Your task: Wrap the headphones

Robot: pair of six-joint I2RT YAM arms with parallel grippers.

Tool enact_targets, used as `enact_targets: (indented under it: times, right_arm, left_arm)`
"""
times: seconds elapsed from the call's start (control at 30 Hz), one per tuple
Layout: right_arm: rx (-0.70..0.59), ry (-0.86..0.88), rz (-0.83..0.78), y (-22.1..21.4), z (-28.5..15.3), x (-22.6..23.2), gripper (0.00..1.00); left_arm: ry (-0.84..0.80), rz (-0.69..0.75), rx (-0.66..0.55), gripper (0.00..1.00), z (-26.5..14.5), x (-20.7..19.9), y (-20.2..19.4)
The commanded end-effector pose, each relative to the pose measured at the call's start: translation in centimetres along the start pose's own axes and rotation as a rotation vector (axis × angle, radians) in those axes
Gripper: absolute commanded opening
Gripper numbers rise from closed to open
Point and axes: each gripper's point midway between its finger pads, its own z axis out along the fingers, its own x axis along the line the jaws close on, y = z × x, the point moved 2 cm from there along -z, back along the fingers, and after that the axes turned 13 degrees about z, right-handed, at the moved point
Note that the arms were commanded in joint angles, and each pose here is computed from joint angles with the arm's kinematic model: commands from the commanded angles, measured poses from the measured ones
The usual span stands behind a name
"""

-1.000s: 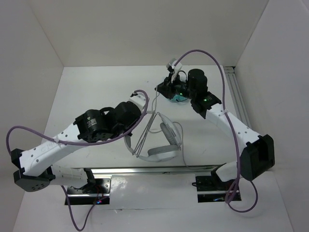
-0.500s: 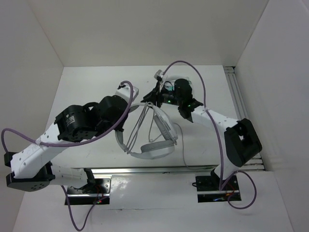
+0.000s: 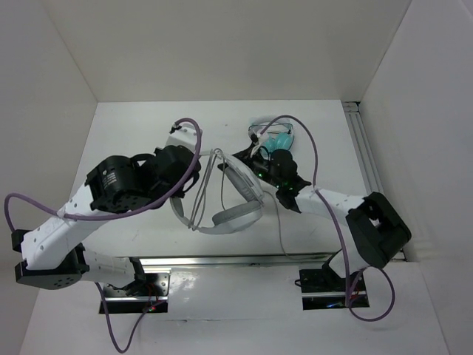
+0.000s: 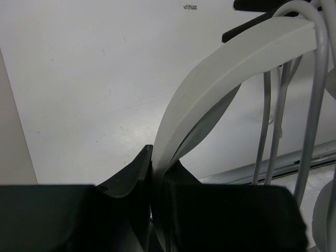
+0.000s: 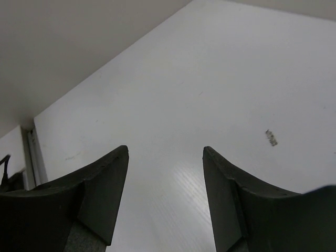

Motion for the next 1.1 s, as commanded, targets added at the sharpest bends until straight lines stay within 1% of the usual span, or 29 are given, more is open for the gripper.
enact_targets:
  times: [0.0,0.03,0.07,0.1,0.13,0.23,0.3,0.33,0.5,0.53,0.6,0.63,0.73,0.77,0.83,0.9,0.97,1.0,1.07]
  right_arm:
    - [-0.282,-0.071,-0.025,6.1,-1.4,1.0,0.66]
    - [-0.288,-0.078,-0.026,6.5,-1.6,0.8,0.67]
    - [-0.278,-0.106,-0.019,6.0,-1.8,0.2,0.67]
    - [-0.306,-0.125,-0.019,6.8,-2.2,0.3,0.67]
    - [-0.277,-0.136,-0.014,5.6,-2.5,-0.5,0.67]
    - [-0.235,-0.021,-0.040,5.2,-3.6,0.4,0.67]
    - [-0.206,0.005,-0.048,4.4,-4.7,-0.3,0.67]
    - [-0.174,0.071,-0.062,3.9,-5.2,0.6,0.67]
    - [-0.073,0.198,-0.084,1.4,-7.0,2.4,0.67]
    - [-0.028,0.228,-0.089,0.1,-6.8,3.3,0.67]
    - [0.020,0.208,-0.098,-1.7,-6.3,3.4,0.67]
    - [0.035,0.165,-0.125,-2.7,-5.5,3.4,0.67]
    - [0.060,0.142,-0.169,-4.0,-4.7,3.4,0.67]
    - [0.085,0.113,-0.170,-5.2,-4.3,3.0,0.67]
    - [0.087,0.081,-0.178,-5.5,-3.8,2.4,0.67]
    - [0.121,0.074,-0.168,-7.0,-3.3,1.8,0.67]
    - [0.123,0.073,-0.168,-7.5,-2.7,1.3,0.67]
    - [0.117,0.028,-0.158,-8.2,-2.1,0.4,0.67]
    - [0.109,0.009,-0.160,-8.7,-1.5,-0.1,0.67]
  left_arm:
    - [0.015,-0.189,-0.126,0.00,-2.2,1.9,2.1]
    - [0.013,-0.195,-0.133,0.00,-2.4,2.0,2.3]
    - [0.028,-0.218,-0.141,0.00,-2.6,2.6,2.2]
    - [0.042,-0.247,-0.150,0.00,-2.7,3.0,2.5]
    - [0.039,-0.265,-0.158,0.00,-3.0,3.2,2.4]
    - [0.065,-0.329,-0.189,0.00,-3.8,4.7,2.6]
    - [0.085,-0.364,-0.203,0.00,-4.1,5.6,2.6]
    - [0.085,-0.365,-0.203,0.00,-4.1,5.6,2.6]
    - [0.081,-0.411,-0.235,0.00,-4.6,6.1,3.0]
    - [0.083,-0.404,-0.227,0.00,-4.4,6.0,2.8]
    - [0.080,-0.413,-0.236,0.00,-4.2,5.8,3.1]
    - [0.080,-0.413,-0.236,0.00,-4.2,5.8,3.1]
    - [0.067,-0.424,-0.248,0.00,-4.2,5.6,3.5]
    - [0.055,-0.423,-0.255,0.00,-4.2,5.4,3.7]
    - [0.053,-0.429,-0.262,0.00,-4.5,5.6,3.7]
    - [0.053,-0.429,-0.262,0.00,-4.5,5.6,3.7]
    - [0.042,-0.433,-0.267,0.00,-4.5,5.5,3.9]
    - [0.041,-0.433,-0.267,0.00,-4.5,5.5,3.9]
    - [0.019,-0.429,-0.271,0.00,-4.6,5.2,4.1]
